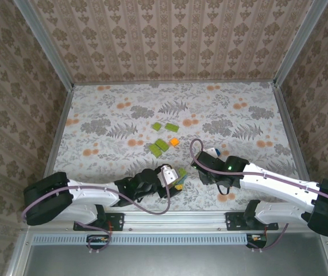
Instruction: Assemble a carrot with lego
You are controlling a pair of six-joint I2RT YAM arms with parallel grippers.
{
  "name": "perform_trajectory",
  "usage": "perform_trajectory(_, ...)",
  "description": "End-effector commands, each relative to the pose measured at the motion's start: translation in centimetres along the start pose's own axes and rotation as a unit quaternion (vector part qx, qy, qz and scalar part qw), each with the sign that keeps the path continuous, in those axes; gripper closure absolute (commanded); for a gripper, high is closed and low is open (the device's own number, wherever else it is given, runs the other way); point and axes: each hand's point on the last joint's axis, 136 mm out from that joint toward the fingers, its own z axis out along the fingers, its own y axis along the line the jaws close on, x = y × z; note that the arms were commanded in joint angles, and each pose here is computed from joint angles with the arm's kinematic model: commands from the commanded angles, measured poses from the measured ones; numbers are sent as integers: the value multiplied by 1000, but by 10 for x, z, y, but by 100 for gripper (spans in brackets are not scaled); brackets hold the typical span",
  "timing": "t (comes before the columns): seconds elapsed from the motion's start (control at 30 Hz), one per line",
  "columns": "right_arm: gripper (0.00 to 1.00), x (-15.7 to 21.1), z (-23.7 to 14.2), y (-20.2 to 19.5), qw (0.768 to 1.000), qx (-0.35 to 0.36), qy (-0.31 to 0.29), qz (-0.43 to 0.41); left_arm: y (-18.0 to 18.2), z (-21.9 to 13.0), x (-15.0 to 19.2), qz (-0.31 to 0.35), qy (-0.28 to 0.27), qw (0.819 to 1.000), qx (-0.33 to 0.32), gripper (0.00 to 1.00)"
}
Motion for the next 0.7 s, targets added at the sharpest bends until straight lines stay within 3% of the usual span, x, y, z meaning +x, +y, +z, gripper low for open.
perform_trajectory(0.0,66,3,2,-3,1000,1,7,-3,3,4,-14,-3,-22,1000,1,27)
perform_trajectory(0.23,66,3,3,-1,1000,-1,9,-2,5,10,-14,-5,-23,1000,6,33)
perform_trajectory(0.47,66,3,5,0,1000,0,13,-7,3,16,-12,0,-23,1000,21,50)
perform_trajectory(0.67,66,-1,3,4,1000,-4,17,-4,-3,11,-3,27,-20,999,36,56)
